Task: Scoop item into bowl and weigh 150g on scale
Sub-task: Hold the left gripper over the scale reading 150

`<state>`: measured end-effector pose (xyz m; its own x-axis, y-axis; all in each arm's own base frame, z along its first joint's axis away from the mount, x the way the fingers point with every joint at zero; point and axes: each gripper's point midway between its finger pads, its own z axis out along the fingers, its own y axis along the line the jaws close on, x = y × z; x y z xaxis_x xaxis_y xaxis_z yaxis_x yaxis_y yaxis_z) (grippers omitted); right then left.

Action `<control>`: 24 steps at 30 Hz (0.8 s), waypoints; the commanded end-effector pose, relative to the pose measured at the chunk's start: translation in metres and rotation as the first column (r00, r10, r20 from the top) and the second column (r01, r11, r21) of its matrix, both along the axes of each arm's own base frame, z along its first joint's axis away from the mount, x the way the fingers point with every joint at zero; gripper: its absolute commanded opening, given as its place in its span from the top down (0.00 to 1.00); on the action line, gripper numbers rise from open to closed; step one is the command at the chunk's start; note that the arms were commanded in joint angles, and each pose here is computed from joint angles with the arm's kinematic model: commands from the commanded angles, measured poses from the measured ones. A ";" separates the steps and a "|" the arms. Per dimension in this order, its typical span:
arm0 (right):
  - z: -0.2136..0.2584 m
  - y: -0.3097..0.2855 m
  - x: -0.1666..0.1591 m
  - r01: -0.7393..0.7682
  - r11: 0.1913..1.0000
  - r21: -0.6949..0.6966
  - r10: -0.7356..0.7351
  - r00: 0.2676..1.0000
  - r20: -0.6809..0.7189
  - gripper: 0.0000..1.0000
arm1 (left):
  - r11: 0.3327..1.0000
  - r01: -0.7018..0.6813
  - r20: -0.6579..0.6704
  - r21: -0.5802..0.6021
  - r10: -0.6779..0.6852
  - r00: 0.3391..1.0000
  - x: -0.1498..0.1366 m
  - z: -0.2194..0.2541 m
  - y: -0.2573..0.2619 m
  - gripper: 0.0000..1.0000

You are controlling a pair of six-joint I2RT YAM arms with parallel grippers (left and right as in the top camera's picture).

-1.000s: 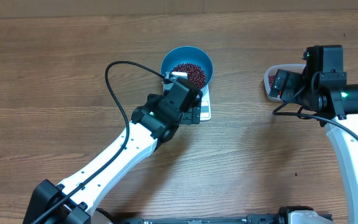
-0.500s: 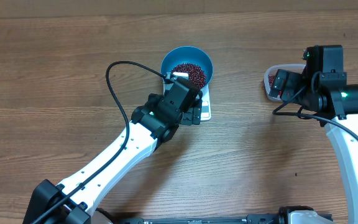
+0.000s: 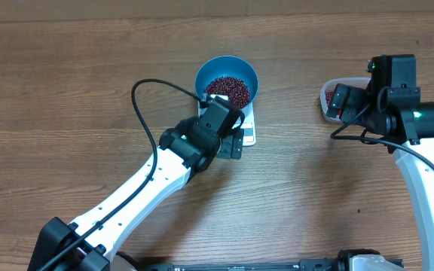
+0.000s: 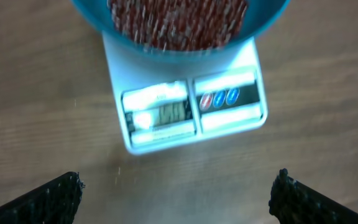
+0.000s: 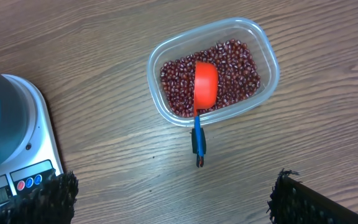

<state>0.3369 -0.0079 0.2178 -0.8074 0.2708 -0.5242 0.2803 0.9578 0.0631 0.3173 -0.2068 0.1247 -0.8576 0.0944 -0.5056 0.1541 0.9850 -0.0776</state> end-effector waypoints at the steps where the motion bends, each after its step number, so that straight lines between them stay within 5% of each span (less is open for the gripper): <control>1: 0.008 0.002 0.000 -0.006 1.000 0.005 0.006 1.000 0.027 0.00 | 0.997 -0.060 -0.050 -0.049 0.057 0.997 -0.008 0.001 0.000 0.00; 24: 0.008 0.002 0.000 -0.006 1.000 0.005 0.006 1.000 0.027 0.00 | 0.996 -0.057 -0.086 -0.074 0.050 0.995 -0.014 -0.002 -0.004 0.01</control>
<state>0.3369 -0.0079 0.2180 -0.8072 0.2708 -0.5245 0.2803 0.9578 0.0632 0.3019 -0.2092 0.1172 -0.9037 0.0262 -0.4274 0.0964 0.9850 -0.1434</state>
